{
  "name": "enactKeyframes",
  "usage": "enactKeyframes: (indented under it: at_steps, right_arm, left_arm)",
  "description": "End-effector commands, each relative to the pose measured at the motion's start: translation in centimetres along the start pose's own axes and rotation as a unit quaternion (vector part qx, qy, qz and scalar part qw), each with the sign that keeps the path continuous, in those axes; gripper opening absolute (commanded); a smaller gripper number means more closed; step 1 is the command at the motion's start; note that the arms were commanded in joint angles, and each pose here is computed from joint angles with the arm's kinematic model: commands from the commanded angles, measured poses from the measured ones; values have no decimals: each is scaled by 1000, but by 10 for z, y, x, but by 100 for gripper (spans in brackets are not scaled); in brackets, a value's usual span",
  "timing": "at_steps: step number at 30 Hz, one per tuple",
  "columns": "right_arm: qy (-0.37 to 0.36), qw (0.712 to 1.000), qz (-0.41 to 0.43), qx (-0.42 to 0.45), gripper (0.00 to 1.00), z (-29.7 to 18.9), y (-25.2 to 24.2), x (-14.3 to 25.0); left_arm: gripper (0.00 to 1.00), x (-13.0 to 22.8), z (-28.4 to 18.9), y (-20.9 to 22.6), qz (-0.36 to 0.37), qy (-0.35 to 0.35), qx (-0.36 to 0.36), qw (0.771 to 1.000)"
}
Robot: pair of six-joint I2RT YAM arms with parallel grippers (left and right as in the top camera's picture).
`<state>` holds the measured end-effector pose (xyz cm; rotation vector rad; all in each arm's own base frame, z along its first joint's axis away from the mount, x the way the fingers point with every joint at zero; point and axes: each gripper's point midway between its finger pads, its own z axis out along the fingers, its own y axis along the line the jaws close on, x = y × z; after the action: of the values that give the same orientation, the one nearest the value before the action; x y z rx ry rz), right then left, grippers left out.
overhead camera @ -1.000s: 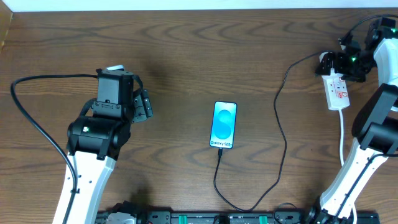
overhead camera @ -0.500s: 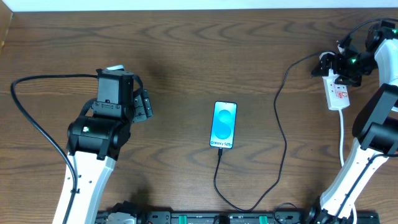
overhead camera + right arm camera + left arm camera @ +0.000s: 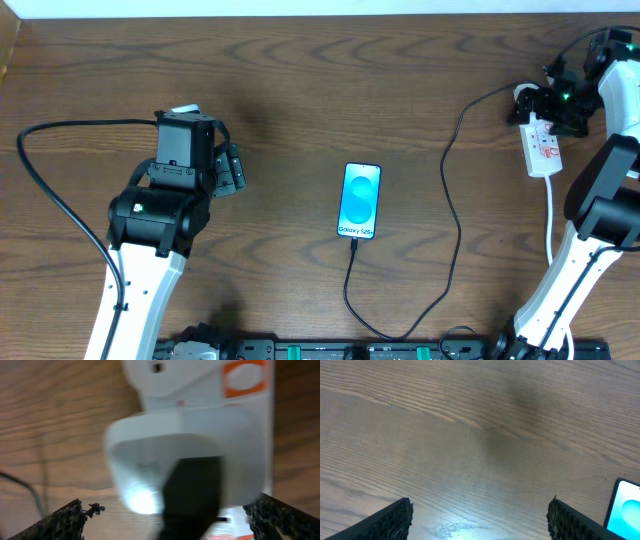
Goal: Plug charger to phone and switch on socket
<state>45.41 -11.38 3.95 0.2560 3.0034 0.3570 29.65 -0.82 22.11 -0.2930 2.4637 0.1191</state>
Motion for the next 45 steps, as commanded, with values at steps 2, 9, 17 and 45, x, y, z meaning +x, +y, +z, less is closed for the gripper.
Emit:
enactKeyframes:
  at_steps: [2, 9, 17, 45]
  right_arm:
    - [-28, 999, 1, 38, 99, -11, -15, -15]
    - [-41, 999, -4, -15, 99, -6, 3, -20]
    - [-30, 998, -3, -48, 99, 2, 15, -13]
    - [25, 984, -19, -175, 99, 46, 74, 29]
  left_arm:
    - [86, -4, -2, 1, 2, -7, -4, 1000]
    - [86, -4, -2, 1, 2, -7, -4, 1000]
    - [86, -4, -2, 1, 2, -7, -4, 1000]
    - [86, -4, -2, 1, 2, -7, -4, 1000]
